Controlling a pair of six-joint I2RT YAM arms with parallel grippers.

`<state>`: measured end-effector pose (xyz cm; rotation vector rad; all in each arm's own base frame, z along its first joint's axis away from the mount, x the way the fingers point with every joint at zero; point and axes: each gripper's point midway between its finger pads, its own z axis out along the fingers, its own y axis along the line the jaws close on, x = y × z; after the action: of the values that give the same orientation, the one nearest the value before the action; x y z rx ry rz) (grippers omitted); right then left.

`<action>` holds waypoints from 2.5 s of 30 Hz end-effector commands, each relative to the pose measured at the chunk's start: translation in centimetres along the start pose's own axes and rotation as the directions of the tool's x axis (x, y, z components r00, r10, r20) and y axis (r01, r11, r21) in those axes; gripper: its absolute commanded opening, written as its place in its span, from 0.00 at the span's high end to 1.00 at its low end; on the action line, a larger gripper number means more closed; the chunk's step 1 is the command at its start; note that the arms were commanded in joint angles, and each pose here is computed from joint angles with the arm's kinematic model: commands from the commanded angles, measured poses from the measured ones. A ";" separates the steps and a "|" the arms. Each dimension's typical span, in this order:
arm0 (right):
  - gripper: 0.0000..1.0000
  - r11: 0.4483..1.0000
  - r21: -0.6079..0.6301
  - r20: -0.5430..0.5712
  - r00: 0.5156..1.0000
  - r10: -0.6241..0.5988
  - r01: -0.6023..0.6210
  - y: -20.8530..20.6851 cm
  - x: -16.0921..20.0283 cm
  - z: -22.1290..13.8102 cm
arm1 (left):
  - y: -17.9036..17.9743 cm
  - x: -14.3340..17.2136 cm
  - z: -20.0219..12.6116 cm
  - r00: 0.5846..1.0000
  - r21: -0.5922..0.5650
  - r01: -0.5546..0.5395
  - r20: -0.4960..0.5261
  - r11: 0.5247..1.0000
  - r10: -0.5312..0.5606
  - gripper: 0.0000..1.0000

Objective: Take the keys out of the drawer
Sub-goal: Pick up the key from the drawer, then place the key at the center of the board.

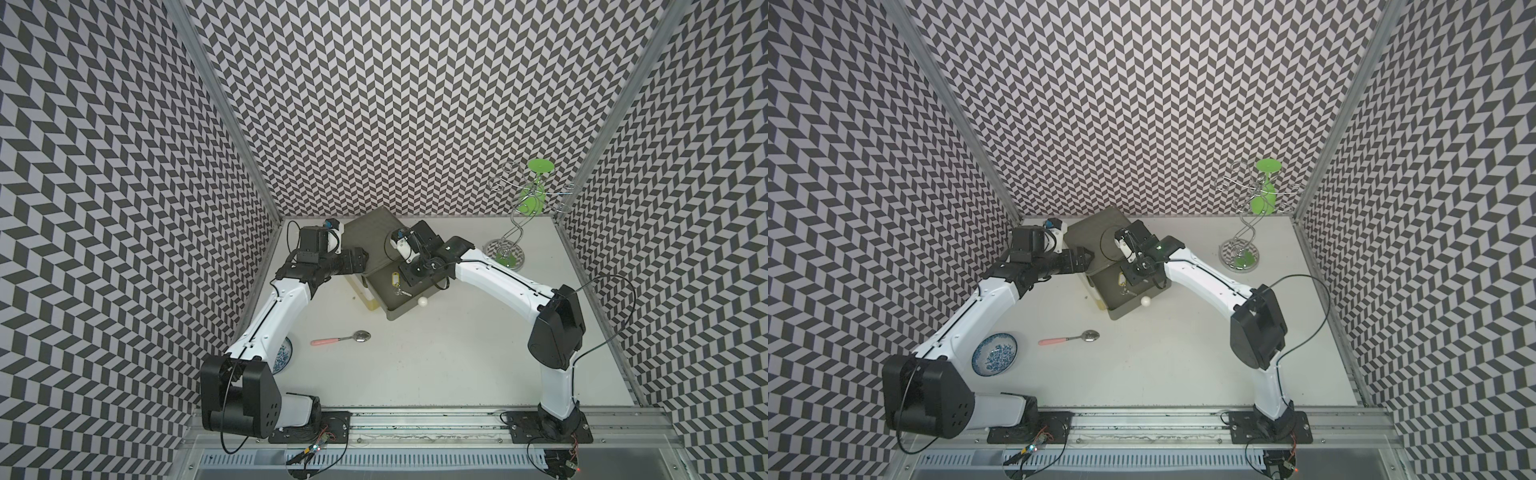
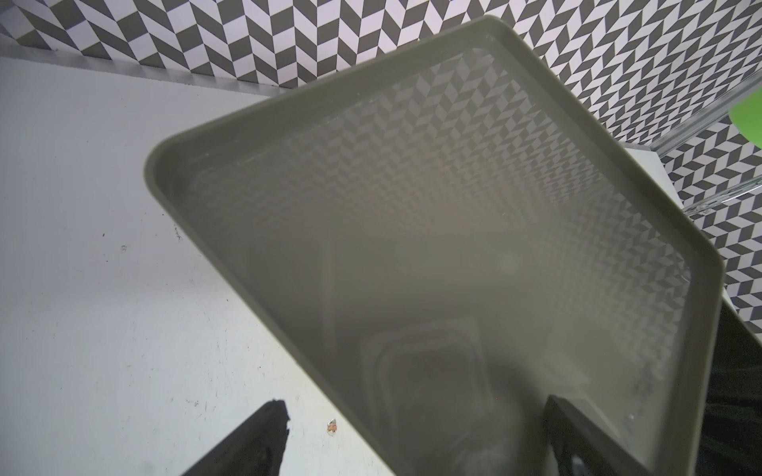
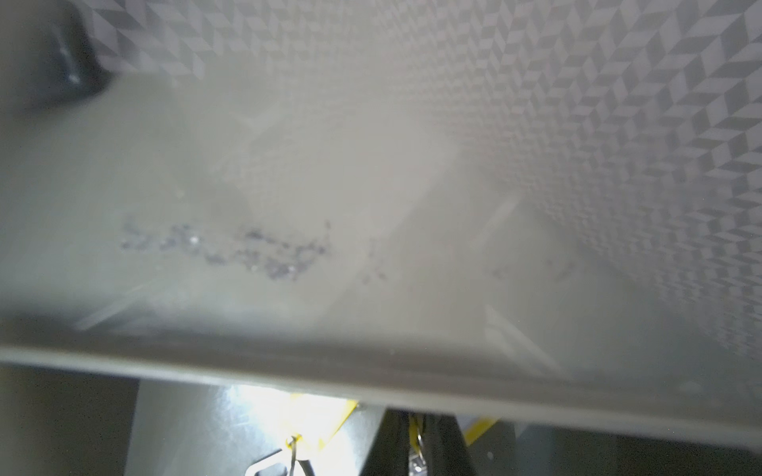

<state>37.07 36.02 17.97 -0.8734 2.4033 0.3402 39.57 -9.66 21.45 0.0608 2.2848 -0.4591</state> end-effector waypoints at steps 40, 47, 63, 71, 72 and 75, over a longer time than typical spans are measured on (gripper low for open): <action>0.93 0.861 0.146 0.294 0.853 0.432 -0.487 -15.9 6.9 -15.3 | 1.6 3.1 1.1 0.987 -0.077 0.010 -0.156 0.997 -0.022 0.00; 0.94 0.836 0.121 0.136 0.843 0.520 -0.535 -16.3 12.6 -9.0 | 1.4 2.5 0.5 0.991 -0.073 0.011 -0.135 0.997 -0.021 0.00; 0.95 0.811 0.066 -0.038 0.811 0.584 -0.581 -15.2 18.4 -0.3 | 0.6 2.6 0.2 0.992 -0.032 0.004 -0.122 0.999 -0.008 0.00; 0.94 0.807 0.078 -0.072 0.804 0.591 -0.586 -15.2 19.5 1.0 | 0.4 3.0 0.3 0.992 -0.017 0.008 -0.127 1.000 -0.010 0.00; 0.94 0.804 0.084 -0.078 0.801 0.594 -0.588 -15.3 19.7 1.2 | 0.4 3.0 0.3 0.992 -0.018 0.009 -0.126 1.000 -0.011 0.00; 0.91 0.800 0.094 -0.093 0.795 0.599 -0.592 -15.3 20.1 1.6 | 0.3 2.9 0.3 0.992 -0.014 0.012 -0.124 1.000 -0.013 0.00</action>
<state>34.30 14.73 4.59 -0.0807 2.7576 0.4531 39.63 -9.93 21.59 0.0612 2.3103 -0.4755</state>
